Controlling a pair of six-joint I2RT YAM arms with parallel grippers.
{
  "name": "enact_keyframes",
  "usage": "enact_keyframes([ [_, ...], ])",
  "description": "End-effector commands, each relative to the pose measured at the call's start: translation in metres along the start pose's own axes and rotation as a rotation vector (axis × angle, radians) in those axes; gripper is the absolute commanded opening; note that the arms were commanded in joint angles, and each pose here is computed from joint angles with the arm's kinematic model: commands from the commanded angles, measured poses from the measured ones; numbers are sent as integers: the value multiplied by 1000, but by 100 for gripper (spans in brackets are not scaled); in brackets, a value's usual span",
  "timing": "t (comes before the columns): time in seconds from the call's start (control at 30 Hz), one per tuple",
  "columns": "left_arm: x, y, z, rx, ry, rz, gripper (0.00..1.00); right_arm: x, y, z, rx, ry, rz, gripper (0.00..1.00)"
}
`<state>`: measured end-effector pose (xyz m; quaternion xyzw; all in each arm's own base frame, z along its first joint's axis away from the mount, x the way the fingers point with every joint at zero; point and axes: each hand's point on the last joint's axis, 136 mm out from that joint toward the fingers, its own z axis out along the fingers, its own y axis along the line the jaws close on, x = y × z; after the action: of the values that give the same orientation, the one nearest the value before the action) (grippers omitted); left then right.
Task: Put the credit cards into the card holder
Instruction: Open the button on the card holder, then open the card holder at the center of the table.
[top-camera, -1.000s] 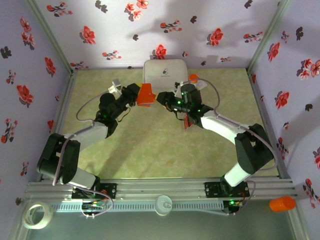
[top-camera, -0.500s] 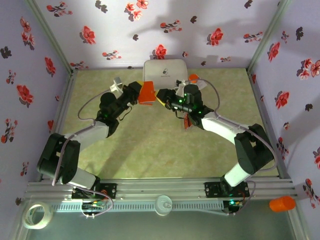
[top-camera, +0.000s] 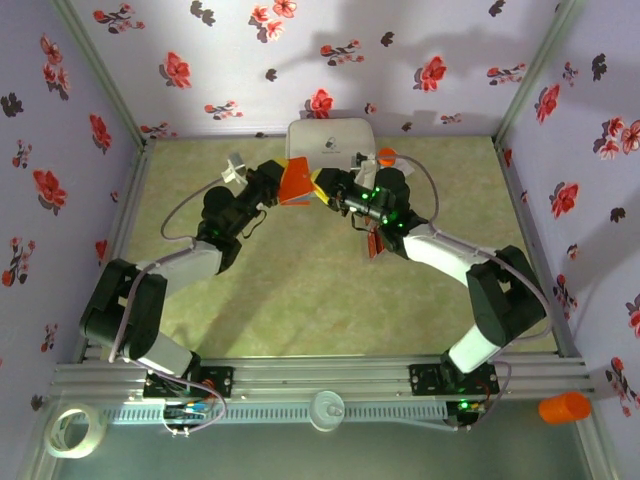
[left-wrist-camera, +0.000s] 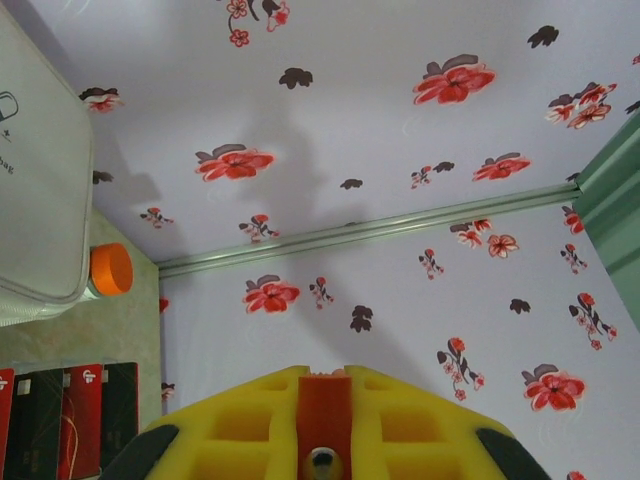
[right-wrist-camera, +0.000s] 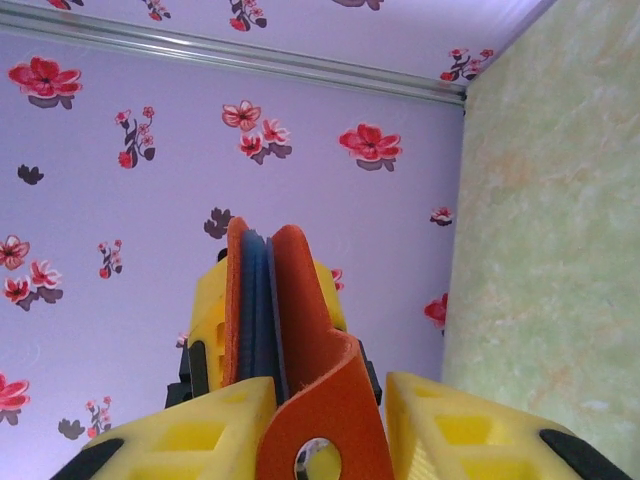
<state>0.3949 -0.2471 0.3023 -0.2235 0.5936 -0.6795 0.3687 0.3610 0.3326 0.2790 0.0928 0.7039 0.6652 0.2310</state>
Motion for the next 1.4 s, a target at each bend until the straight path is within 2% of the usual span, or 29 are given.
enact_keyframes([
  [0.0,7,-18,7,66,21,7,0,8,7,1,-48,37,3,33],
  [0.37,6,-21,7,74,19,5,0,10,-10,2,-46,38,46,27],
  [0.8,10,-16,9,65,26,3,0,12,7,5,-125,62,68,29],
  [1.0,12,-14,10,62,31,-1,0,14,12,7,-170,79,89,22],
  [1.13,12,-13,11,62,31,3,0,15,14,8,-182,87,90,29],
  [1.23,12,-11,10,58,31,2,0,15,17,8,-200,89,97,30],
  [1.37,12,-8,10,52,32,3,0,15,24,8,-240,97,116,23],
])
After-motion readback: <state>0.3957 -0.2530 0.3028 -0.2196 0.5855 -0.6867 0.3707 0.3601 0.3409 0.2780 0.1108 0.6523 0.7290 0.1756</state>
